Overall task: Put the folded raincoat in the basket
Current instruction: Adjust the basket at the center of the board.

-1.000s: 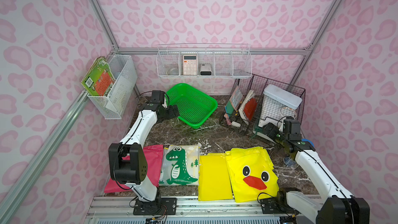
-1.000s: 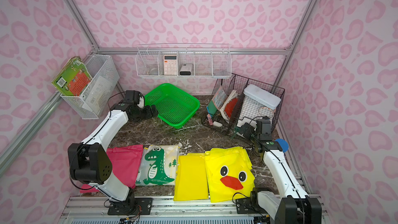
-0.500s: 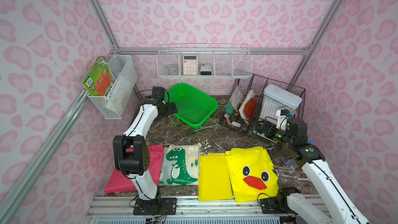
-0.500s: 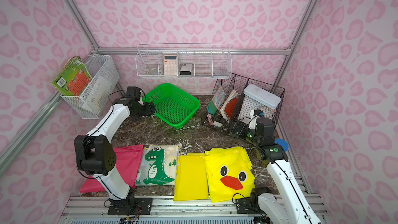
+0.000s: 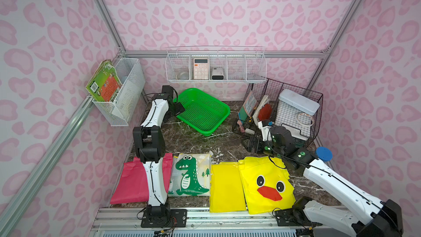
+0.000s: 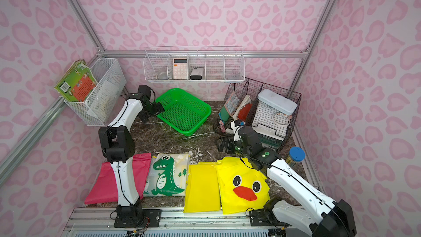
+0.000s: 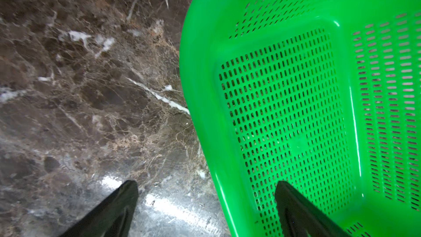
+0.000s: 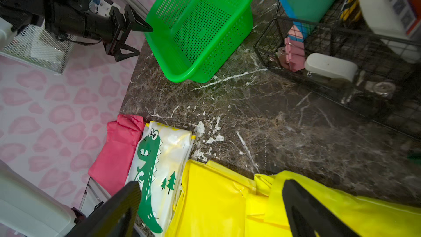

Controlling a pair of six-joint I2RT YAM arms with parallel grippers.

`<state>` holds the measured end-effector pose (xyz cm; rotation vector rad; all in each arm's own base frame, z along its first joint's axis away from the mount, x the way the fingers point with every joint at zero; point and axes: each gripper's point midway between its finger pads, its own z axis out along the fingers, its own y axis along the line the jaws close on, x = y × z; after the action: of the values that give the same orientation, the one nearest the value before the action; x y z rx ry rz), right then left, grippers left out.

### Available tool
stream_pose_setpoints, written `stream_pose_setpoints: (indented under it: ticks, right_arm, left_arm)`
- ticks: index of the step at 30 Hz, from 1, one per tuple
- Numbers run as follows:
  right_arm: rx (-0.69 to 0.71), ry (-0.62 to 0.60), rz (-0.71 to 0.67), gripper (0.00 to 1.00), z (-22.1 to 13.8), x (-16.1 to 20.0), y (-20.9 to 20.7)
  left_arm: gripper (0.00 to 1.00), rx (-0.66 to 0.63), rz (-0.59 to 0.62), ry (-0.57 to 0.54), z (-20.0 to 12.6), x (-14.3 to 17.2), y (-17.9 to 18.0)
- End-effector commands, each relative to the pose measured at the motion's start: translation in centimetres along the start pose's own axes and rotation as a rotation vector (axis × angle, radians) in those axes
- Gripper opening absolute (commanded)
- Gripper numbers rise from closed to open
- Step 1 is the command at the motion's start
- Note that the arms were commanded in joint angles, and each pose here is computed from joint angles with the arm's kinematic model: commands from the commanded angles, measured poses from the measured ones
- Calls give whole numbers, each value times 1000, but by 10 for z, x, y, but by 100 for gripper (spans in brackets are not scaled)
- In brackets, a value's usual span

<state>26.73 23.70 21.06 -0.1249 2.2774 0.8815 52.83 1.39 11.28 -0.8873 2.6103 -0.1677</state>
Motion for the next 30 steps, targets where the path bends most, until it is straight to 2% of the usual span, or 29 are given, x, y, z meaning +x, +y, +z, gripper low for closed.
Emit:
stream_pose_setpoints:
  ticks: [1, 5, 14, 30]
  right_arm:
    - [-22, -46, -1, 99, 17, -12, 9]
    - [-26, -32, -22, 100, 35, -15, 11]
    - [-31, 16, -46, 100, 71, -16, 13]
    - [-11, 27, -27, 100, 108, -31, 6]
  left_arm:
    - [99, -49, -38, 90, 7, 20, 12]
    - [99, -62, -29, 110, 5, 33, 21]
    - [99, 26, -33, 140, -12, 69, 19]
    - [99, 162, -47, 275, -17, 178, -16]
